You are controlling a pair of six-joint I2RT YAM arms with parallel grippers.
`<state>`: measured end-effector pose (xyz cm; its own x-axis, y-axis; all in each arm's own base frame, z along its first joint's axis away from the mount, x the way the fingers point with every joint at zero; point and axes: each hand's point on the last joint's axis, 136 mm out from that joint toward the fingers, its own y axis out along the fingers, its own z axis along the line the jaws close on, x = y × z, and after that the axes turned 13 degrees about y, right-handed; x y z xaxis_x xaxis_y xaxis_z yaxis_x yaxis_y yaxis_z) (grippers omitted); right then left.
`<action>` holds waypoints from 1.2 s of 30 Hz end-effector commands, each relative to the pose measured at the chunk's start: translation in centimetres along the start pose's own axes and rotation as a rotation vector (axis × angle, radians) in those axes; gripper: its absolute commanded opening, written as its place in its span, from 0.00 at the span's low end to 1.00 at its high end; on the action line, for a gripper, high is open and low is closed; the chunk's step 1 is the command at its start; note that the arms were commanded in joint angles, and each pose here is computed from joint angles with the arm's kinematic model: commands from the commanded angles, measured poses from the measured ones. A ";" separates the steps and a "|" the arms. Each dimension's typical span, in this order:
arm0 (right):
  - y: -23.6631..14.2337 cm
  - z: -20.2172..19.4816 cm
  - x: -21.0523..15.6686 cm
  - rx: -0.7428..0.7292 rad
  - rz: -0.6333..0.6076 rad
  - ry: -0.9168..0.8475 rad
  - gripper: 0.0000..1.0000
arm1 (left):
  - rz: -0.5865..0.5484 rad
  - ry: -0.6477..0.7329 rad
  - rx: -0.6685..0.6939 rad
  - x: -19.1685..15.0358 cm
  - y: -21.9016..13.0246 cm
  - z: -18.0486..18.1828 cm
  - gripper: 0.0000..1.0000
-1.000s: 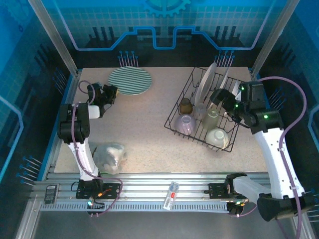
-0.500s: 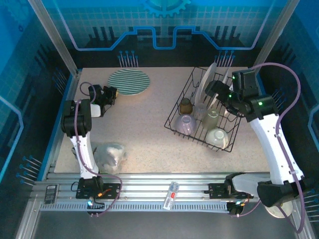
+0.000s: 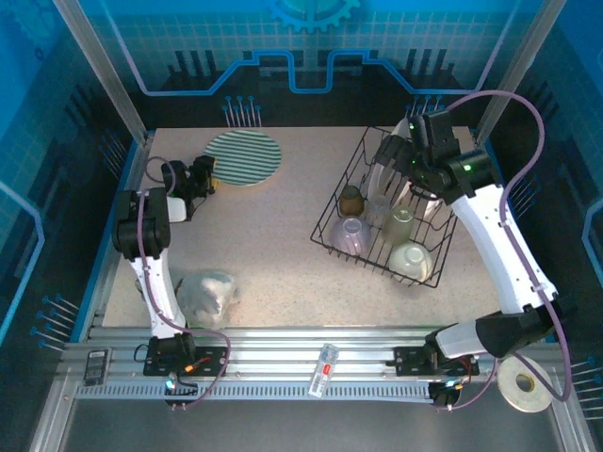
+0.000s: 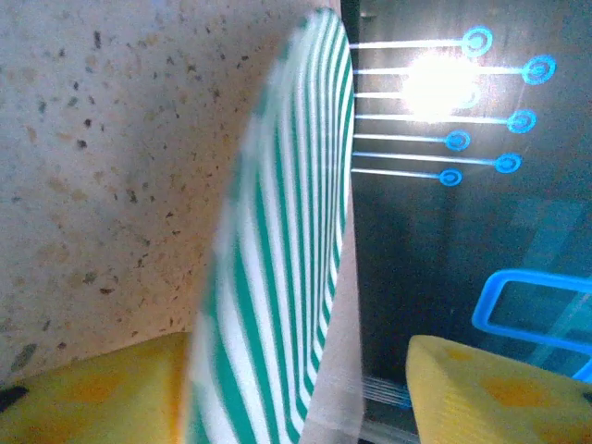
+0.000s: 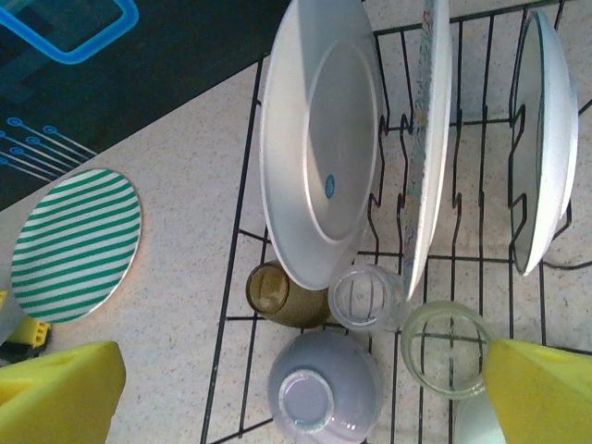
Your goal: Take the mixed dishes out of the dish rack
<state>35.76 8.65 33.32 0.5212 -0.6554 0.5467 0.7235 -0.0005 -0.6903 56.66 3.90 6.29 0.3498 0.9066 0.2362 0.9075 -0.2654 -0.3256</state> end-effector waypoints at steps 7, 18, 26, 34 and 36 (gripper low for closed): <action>1.2 1.5 1.1 -0.141 -0.115 -0.066 1.00 | -0.069 -0.033 0.014 1.9 -3.6 -0.9 0.99; 5.3 1.7 1.5 -0.316 -0.130 -0.043 0.97 | 0.016 0.043 0.246 0.2 -10.0 -2.9 0.99; 9.2 1.8 2.0 -0.407 -0.110 -0.040 0.88 | 0.135 0.434 0.182 -5.9 -15.5 -12.6 0.99; 12.5 0.7 2.2 -0.467 -0.076 -0.025 0.79 | 0.360 0.863 0.013 -16.7 -20.3 -20.8 0.99; 13.1 0.8 2.2 -0.465 -0.070 -0.029 0.77 | 0.379 0.920 -0.035 -18.7 -21.5 -22.0 0.99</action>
<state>46.62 8.63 25.76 0.5107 -0.6094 0.6065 0.4948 -0.3685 -0.7870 38.38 -13.56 29.12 0.6370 0.3028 0.7089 0.7387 -0.5026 -0.4491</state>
